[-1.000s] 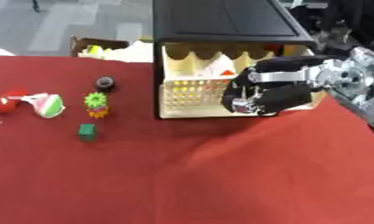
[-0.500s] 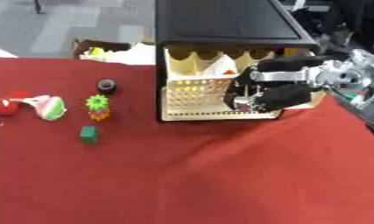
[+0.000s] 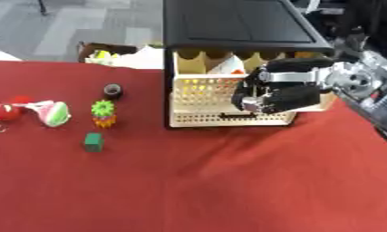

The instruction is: Pick up objects from table and place into drawer.

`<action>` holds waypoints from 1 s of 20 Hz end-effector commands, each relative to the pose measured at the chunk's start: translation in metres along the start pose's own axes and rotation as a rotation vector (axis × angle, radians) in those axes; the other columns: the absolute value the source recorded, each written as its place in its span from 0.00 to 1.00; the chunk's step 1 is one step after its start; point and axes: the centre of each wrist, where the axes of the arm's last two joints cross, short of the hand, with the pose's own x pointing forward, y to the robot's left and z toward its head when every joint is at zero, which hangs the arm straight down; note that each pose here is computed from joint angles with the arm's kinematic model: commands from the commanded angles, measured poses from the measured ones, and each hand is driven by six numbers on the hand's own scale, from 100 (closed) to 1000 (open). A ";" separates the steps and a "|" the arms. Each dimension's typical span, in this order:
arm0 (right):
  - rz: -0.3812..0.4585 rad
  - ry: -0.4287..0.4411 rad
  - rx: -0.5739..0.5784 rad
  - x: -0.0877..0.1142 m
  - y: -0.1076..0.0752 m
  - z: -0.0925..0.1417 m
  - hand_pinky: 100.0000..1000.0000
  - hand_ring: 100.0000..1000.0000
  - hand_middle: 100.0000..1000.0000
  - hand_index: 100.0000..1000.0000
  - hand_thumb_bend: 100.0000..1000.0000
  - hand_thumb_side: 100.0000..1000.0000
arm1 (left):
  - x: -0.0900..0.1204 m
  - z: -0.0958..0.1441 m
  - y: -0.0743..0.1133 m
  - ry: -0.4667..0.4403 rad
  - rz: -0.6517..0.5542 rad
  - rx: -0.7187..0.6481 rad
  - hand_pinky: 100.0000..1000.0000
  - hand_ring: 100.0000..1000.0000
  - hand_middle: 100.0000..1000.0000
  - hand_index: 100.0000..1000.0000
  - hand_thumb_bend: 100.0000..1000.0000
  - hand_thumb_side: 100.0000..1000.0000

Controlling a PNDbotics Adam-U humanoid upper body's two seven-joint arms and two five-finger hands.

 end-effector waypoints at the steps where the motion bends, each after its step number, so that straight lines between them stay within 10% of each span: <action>1: 0.011 0.027 -0.024 -0.004 -0.010 0.004 0.38 0.56 0.64 0.79 0.00 1.00 | 0.007 -0.007 0.001 -0.039 0.002 -0.003 0.42 0.56 0.60 0.74 0.00 0.95; 20: -0.001 0.037 -0.071 -0.016 -0.019 -0.004 0.39 0.56 0.65 0.80 0.00 1.00 | 0.007 -0.007 0.000 -0.039 0.001 -0.003 0.42 0.56 0.60 0.74 0.00 0.96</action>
